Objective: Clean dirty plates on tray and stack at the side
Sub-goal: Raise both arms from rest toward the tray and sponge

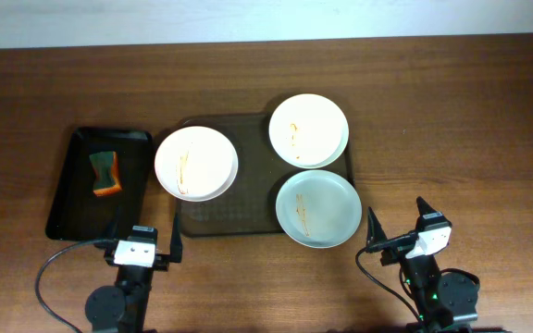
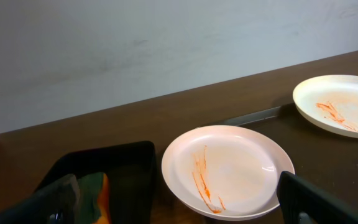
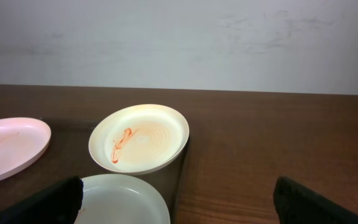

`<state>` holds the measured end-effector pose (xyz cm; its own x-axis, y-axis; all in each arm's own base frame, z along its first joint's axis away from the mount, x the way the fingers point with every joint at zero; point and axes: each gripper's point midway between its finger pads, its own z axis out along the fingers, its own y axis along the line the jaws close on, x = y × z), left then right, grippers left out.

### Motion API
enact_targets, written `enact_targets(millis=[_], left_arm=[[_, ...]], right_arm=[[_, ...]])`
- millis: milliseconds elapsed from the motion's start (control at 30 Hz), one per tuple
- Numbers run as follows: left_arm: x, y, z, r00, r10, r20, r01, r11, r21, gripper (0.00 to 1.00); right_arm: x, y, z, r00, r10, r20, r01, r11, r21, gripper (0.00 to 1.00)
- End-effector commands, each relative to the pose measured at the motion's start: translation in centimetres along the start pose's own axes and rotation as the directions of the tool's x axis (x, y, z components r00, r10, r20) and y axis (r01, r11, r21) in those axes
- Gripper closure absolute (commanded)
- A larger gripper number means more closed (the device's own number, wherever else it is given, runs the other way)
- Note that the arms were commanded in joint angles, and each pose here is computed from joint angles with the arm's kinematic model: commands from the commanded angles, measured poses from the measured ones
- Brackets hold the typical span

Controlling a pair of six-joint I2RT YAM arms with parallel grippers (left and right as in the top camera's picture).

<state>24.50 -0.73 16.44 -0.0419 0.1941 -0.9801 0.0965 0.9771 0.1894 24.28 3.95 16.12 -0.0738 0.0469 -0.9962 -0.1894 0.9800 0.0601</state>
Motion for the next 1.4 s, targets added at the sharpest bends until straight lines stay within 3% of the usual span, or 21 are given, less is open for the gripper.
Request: enact_targets(millis=[0, 1167, 1300, 1367], left_arm=[[0.4, 0.0, 0.0, 1.000, 0.016, -0.006, -0.016, 1.000, -0.006, 0.01], [0.5, 0.8, 0.0, 1.000, 0.023, -0.016, -0.024, 0.999, -0.049, 0.00], [-0.5, -1.7, -0.1, 0.999, 0.019, 0.035, -0.022, 0.995, 0.094, 0.01], [-2.6, -2.5, -0.5, 0.994, 0.019, 0.106, -0.035, 0.988, 0.150, 0.01]], right_arm=[[0.3, 0.0, 0.0, 1.000, 0.007, -0.005, -0.007, 1.000, -0.003, 0.02], [0.2, 0.1, 0.0, 1.000, 0.007, -0.002, -0.007, 1.000, -0.008, 0.02], [-0.4, 1.3, -0.1, 1.000, 0.005, 0.012, -0.004, 0.997, -0.077, 0.01], [-1.9, 1.8, -0.4, 0.999, 0.001, 0.041, 0.003, 0.995, -0.102, 0.02]])
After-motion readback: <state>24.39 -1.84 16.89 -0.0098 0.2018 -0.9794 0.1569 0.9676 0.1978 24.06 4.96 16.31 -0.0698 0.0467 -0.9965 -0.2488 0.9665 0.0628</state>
